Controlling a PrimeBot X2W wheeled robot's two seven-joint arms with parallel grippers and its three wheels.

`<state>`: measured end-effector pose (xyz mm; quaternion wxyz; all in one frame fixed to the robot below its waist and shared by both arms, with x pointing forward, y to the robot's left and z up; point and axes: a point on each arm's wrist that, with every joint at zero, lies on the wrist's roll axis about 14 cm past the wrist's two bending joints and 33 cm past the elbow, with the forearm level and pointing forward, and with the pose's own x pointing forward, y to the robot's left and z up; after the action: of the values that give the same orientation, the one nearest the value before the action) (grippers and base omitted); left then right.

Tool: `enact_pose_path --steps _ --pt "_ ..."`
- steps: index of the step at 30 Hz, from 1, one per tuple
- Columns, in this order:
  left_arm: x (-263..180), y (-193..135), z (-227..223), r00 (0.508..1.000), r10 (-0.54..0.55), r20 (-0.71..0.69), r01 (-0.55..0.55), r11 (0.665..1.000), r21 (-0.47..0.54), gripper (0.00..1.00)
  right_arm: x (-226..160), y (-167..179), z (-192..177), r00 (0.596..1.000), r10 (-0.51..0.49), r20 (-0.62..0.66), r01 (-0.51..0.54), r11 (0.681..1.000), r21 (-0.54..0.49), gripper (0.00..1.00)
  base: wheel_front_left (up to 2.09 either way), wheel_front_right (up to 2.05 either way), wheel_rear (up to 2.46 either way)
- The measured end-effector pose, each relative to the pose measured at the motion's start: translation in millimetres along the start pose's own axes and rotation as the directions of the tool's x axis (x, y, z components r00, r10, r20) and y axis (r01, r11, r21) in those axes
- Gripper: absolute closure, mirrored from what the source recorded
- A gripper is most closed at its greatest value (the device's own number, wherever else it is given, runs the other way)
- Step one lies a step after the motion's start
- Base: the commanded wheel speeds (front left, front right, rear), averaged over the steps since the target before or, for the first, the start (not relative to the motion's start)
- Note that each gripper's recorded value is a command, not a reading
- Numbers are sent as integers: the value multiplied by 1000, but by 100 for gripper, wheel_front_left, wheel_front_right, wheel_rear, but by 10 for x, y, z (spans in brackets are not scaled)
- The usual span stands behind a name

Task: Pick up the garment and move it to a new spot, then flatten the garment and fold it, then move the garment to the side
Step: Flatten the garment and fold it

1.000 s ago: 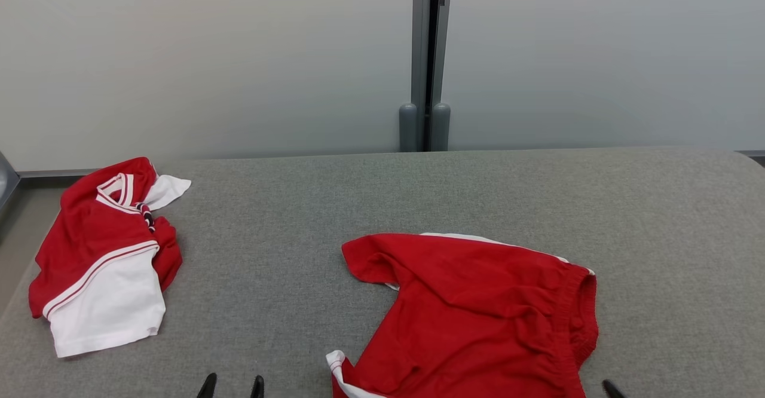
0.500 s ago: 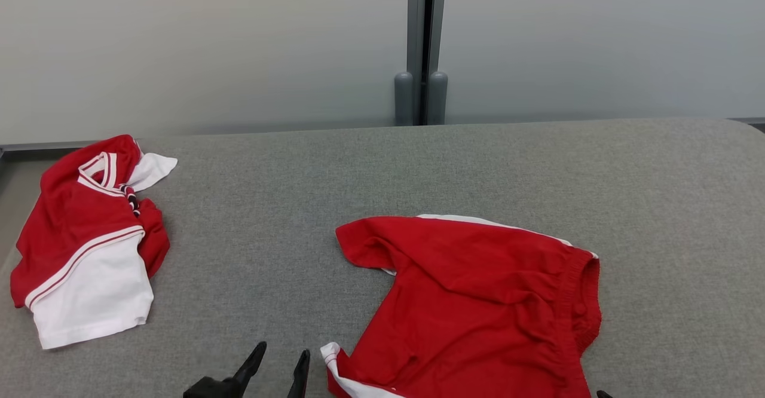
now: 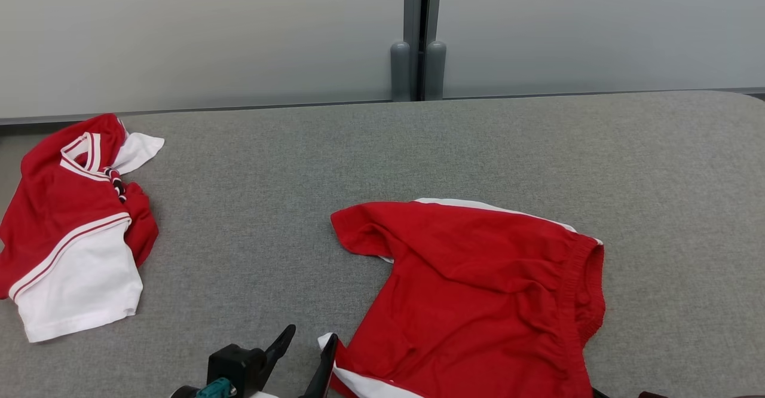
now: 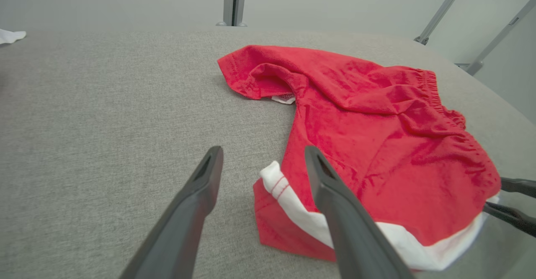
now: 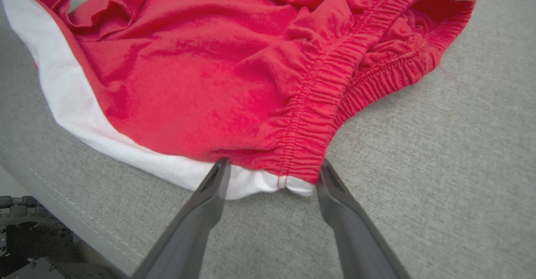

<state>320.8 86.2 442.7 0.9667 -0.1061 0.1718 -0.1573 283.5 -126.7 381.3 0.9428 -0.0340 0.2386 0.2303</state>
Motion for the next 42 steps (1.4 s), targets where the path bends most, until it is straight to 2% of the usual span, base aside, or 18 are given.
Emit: enact_pose_path --steps 17,18,19,20,21,26,32,37,42 --pt "110 -90 -296 984 -37 -175 30 998 -47 0 105 59 -28 999 42 -27 -42 999 11 0 0 0 0" --pt "129 -86 -317 982 -39 -187 31 998 -45 5 117 74 -39 998 51 -34 -51 999 8 0 0 0 0" --pt "145 -86 -334 980 -40 -193 32 998 -45 55 126 86 -46 997 59 -39 -59 998 4 39 0 0 0" --pt "158 -84 -346 980 -41 -197 32 998 -49 92 134 94 -48 997 66 -42 -66 998 3 91 0 0 0" --pt "165 -86 -364 978 -43 -203 33 998 -52 100 140 118 -56 996 78 -48 -78 997 7 100 0 0 0" --pt "164 -73 -361 979 -47 -199 29 996 -88 100 150 181 88 993 120 -10 -119 991 54 100 0 0 0" --pt "142 0 127 999 -13 -36 8 989 -150 100 54 36 787 979 116 165 -137 983 125 100 0 0 0" --pt "140 -20 749 991 -25 130 44 989 -143 100 -91 -121 1315 967 143 211 -161 984 74 100 0 0 0" --pt "315 -30 1454 958 -57 282 90 990 -106 100 -65 -256 1944 946 189 262 -196 981 1 100 0 0 0"
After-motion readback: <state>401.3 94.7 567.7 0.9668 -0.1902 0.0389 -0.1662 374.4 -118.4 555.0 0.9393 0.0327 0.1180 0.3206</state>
